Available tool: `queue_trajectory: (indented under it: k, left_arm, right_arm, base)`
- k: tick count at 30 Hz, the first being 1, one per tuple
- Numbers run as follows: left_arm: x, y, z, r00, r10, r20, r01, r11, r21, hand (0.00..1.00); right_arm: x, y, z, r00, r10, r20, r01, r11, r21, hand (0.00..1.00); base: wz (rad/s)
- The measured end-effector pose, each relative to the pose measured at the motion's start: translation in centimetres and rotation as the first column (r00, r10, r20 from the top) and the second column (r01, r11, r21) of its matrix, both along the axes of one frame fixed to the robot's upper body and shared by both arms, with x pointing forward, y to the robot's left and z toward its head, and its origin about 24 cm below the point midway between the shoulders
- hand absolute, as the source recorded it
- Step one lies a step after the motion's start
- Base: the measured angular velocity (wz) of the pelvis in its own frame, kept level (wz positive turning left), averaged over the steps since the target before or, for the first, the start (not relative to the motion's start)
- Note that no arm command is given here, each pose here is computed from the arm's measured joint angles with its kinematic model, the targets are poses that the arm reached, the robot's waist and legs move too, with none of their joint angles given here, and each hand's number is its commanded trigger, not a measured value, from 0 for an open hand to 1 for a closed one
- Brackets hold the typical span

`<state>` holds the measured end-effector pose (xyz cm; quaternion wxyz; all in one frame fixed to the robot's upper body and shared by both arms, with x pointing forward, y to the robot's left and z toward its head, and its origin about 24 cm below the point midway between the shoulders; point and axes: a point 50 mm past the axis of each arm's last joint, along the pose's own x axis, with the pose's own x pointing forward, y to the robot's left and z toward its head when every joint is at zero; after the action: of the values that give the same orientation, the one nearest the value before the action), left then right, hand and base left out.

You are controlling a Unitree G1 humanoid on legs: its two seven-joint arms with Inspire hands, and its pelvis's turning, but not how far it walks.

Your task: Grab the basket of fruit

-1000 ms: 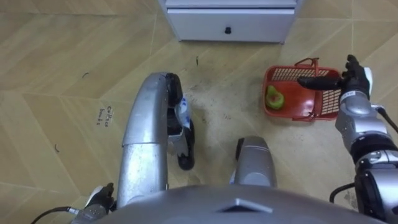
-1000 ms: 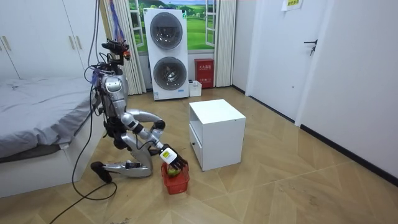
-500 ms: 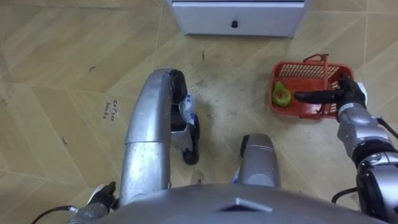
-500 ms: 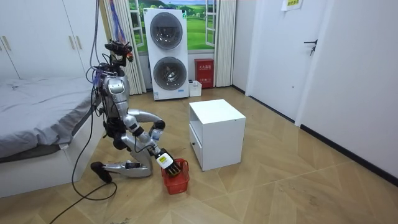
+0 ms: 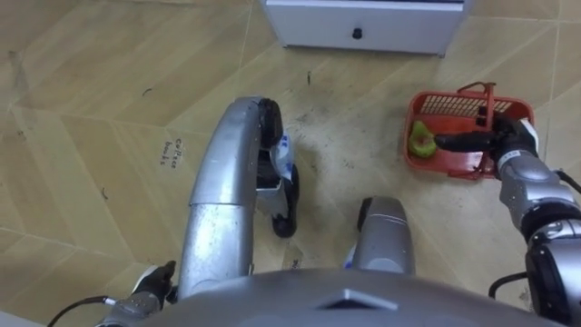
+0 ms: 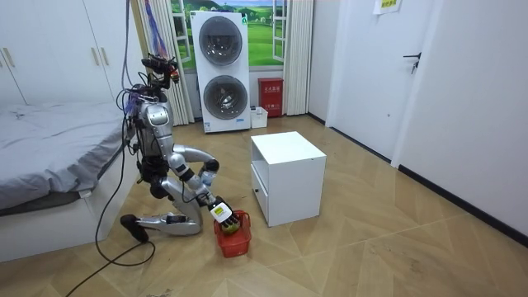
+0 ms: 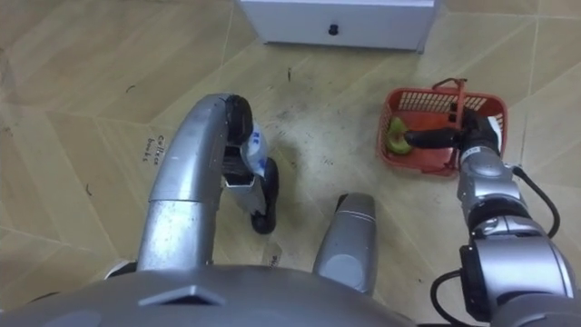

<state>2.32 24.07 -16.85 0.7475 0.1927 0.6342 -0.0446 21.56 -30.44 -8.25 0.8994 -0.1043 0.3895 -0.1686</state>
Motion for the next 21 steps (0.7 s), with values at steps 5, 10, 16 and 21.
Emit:
queue_trajectory:
  k: [5, 10, 16, 21]
  left_arm:
    - [0.00, 0.00, 0.00, 1.000, 0.000, 0.000, 0.000, 1.000, 0.000, 0.00]
    - [0.14, -0.11, 0.00, 1.000, -0.009, 0.004, 0.009, 1.000, -0.003, 0.00]
    - [0.60, -0.29, 0.03, 1.000, -0.014, 0.023, 0.014, 1.000, -0.010, 0.00]
    - [0.78, -0.36, 0.04, 0.999, -0.015, 0.031, 0.016, 1.000, -0.013, 0.00]
  right_arm:
    - [-0.04, 0.25, -0.16, 1.000, 0.026, -0.015, -0.026, 1.000, 0.009, 1.00]
    - [-0.10, 0.40, -0.28, 0.999, 0.041, -0.026, -0.041, 0.999, 0.011, 1.00]
    - [-0.60, 0.20, -0.60, 0.998, 0.029, -0.050, -0.028, 1.000, 0.010, 1.00]
    - [-0.62, 0.02, -0.53, 0.999, 0.024, -0.048, -0.023, 1.000, 0.009, 1.00]
  base:
    - [0.00]
    - [0.00]
    - [0.00]
    - [0.00]
